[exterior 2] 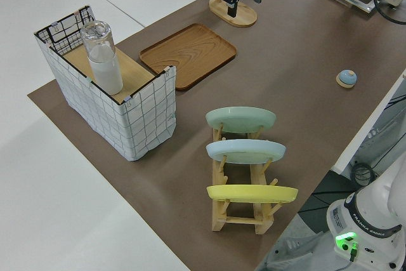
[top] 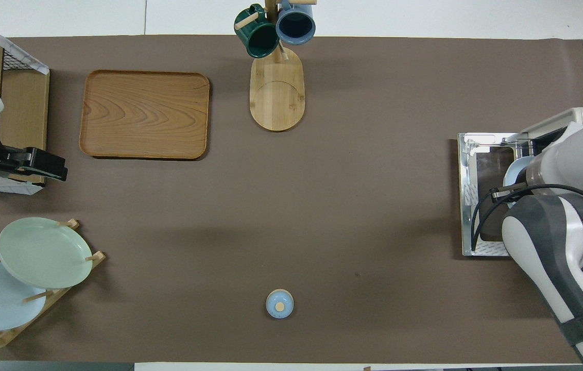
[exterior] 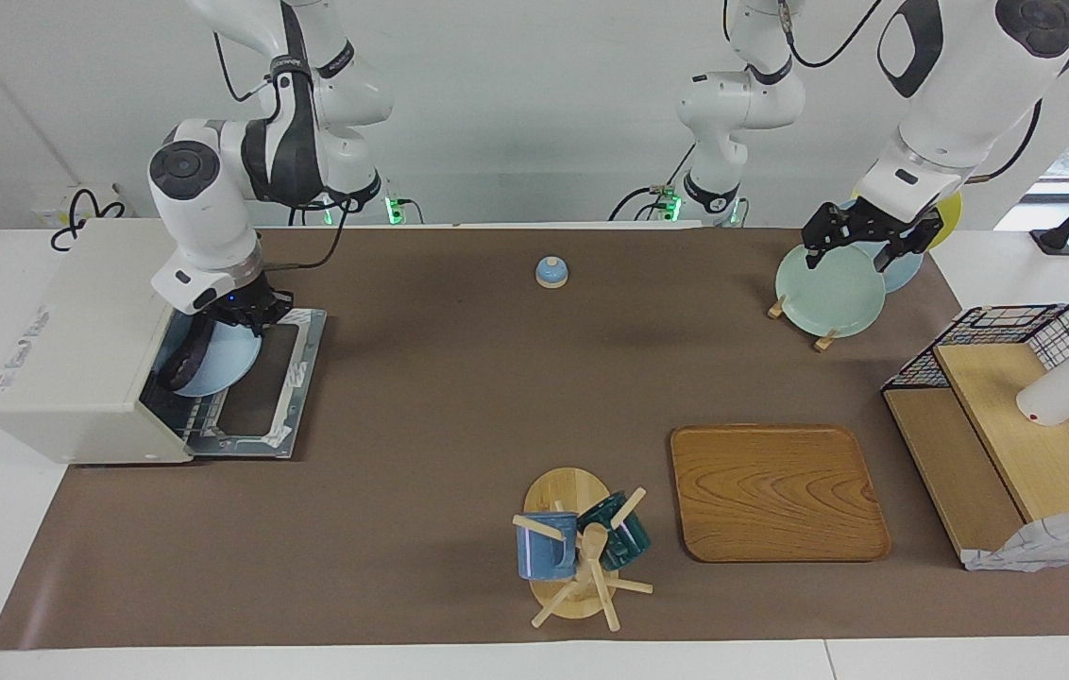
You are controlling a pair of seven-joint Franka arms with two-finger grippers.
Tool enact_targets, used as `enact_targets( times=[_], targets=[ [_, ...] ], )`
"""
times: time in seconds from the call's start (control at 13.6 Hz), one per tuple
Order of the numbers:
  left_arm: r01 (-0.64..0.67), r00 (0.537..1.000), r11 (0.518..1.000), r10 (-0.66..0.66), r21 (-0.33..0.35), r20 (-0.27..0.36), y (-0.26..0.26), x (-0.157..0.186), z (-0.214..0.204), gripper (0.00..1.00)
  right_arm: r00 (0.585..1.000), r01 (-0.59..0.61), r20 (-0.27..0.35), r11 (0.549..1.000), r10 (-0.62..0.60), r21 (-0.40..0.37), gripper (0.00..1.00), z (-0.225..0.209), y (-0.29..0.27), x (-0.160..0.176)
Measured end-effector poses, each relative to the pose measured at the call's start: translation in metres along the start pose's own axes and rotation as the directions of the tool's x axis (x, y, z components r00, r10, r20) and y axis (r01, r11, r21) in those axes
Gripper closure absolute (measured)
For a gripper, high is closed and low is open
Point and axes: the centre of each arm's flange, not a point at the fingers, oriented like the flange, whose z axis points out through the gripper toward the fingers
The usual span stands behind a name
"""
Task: Put eggplant into oven
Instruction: 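Carry the plate with the eggplant into the open oven with the right gripper, then release the plate inside the oven and withdraw the right gripper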
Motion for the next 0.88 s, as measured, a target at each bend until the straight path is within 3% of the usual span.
enact_targets(
  times=[0.29,0.59,0.81,0.88],
  targets=[
    [0.008,1.000,1.000,-0.008,0.000,0.000,-0.002,0.000,0.000,0.00,1.000,0.019,-0.025,1.000,-0.019,0.016,0.97,0.033,0.018,-0.017],
    [0.016,1.000,1.000,-0.016,-0.001,-0.001,-0.007,0.000,0.000,0.00,0.999,0.026,-0.029,1.000,-0.026,0.017,0.93,0.035,0.018,-0.022],
    [0.020,1.000,1.000,-0.020,-0.001,-0.001,-0.009,0.000,0.000,0.00,1.000,0.012,0.003,0.998,-0.012,0.057,0.66,0.023,0.014,-0.021],
    [0.019,1.000,1.000,-0.019,-0.001,-0.001,-0.008,0.000,0.000,0.00,1.000,0.010,-0.001,0.997,-0.010,0.078,0.65,0.007,0.010,-0.016]
  ],
)
